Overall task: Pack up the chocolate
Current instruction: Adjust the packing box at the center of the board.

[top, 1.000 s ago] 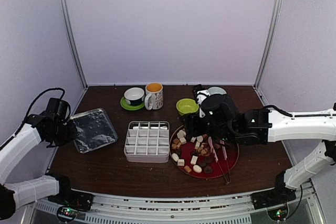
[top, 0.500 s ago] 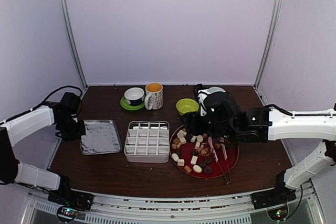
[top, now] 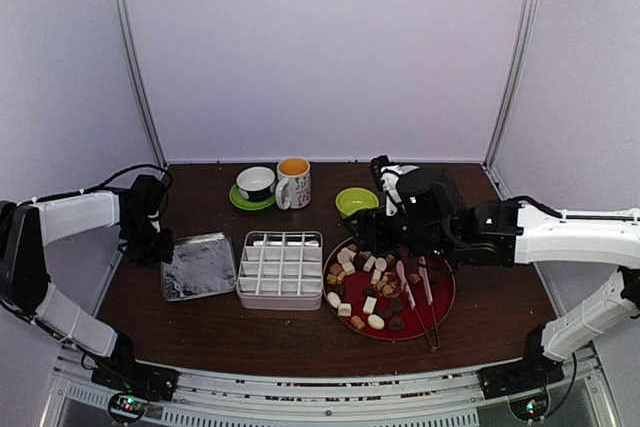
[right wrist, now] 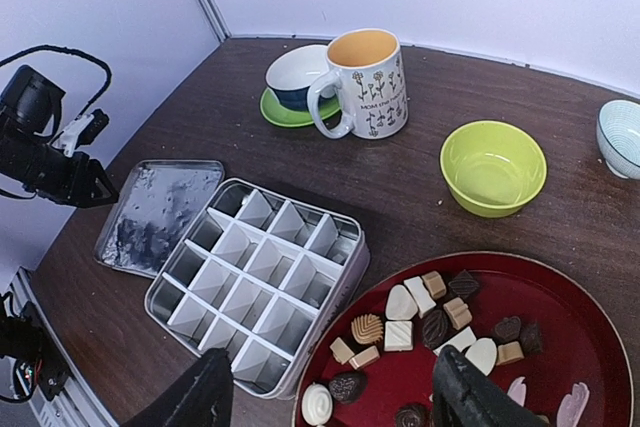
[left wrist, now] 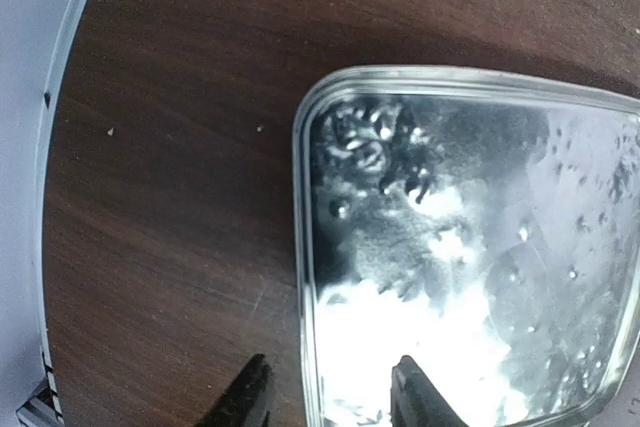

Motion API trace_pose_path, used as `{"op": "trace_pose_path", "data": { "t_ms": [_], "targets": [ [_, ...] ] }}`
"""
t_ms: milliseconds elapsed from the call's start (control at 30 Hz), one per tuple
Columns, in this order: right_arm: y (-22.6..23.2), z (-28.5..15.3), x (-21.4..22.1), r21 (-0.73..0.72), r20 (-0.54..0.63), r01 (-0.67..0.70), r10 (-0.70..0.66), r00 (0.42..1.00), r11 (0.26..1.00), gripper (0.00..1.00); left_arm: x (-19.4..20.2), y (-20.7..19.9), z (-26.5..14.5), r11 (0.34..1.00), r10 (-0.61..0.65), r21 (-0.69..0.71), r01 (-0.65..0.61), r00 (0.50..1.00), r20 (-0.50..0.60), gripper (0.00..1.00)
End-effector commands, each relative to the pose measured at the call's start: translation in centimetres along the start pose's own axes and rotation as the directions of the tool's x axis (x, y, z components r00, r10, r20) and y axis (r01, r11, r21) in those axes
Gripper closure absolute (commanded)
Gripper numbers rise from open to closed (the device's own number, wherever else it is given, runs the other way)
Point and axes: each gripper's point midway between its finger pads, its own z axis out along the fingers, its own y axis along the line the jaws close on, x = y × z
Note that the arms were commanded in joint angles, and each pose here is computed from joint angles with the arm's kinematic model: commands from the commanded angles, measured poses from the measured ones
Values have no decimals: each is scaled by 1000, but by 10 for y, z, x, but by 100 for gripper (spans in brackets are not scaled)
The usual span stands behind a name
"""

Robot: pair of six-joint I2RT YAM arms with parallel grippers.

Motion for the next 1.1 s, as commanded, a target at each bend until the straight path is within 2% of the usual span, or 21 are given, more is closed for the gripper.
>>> {"op": "trace_pose_path", "data": {
  "t_ms": [0,133,233,333,500,667,733,867,1067],
  "targets": [
    [-17,-1,6,4,-27,-11,11,1000,1000,32,-10,-9,-5,998,13,60,-17,998,60,54],
    [-38,2,15,40,-86,-39,43,995,998,31,-9,-36,-22,981,108,150,-123,989,106,54],
    [-52,1,28,79,-147,-31,42,988,996,30,-2,-69,-34,942,175,267,-205,976,131,54],
    [-65,-4,45,120,-214,10,16,977,993,29,7,-104,-42,868,220,421,-265,964,152,54],
    [-87,-20,71,189,-300,59,1,954,980,27,16,-146,-49,773,234,559,-301,953,191,54],
    [-101,-33,96,224,-362,47,38,932,973,23,29,-193,-58,607,214,746,-273,961,177,54],
    [-105,-38,104,240,-377,37,58,924,970,20,34,-201,-58,596,228,749,-289,955,187,54],
    [-114,-46,115,273,-399,27,87,913,962,16,42,-209,-45,621,266,730,-285,953,145,53],
    [-119,-50,118,298,-409,36,93,908,954,17,53,-216,-25,642,293,726,-247,954,66,57]
  ]
}}
